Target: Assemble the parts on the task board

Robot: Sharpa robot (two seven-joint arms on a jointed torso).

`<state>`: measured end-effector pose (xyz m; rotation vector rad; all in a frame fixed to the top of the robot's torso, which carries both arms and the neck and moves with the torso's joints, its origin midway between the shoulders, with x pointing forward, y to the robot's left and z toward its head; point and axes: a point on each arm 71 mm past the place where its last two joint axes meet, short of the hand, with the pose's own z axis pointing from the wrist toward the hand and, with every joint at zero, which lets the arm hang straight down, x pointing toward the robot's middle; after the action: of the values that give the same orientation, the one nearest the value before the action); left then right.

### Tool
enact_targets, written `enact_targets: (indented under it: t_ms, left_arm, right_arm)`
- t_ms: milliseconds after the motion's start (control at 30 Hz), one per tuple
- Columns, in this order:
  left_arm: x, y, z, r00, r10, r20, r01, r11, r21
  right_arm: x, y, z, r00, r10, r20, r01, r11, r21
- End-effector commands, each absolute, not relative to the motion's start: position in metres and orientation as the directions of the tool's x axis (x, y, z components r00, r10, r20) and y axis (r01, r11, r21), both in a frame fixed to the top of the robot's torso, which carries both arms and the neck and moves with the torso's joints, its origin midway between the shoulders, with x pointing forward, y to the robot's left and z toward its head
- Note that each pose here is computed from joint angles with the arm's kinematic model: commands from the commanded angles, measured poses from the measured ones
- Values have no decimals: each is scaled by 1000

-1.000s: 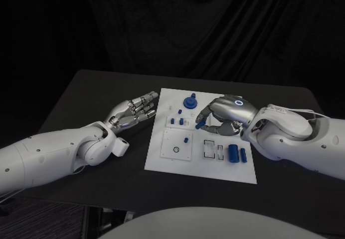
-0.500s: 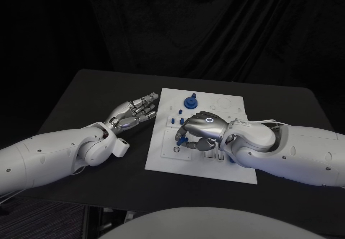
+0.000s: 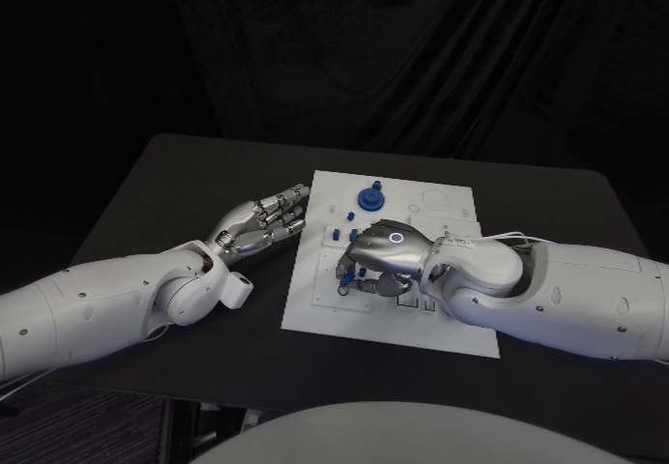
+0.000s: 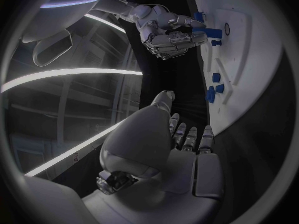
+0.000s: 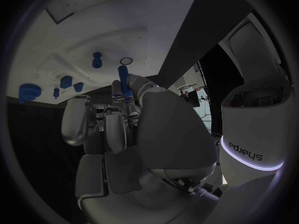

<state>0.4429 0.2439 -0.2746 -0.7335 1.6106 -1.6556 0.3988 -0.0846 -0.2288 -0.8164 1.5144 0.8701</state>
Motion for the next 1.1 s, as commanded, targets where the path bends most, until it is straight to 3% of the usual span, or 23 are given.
enact_targets:
  t_ms: [33, 1100]
  left_arm:
    - [441, 242, -267, -605, -794, -59, 182, -66, -981]
    - [440, 241, -270, -610, -791, -53, 171, -66, -983]
  right_arm:
    - [398, -84, -232, -108, -61, -992, -875, 479, 66]
    - [396, -77, -239, -130, -89, -987, -877, 475, 73]
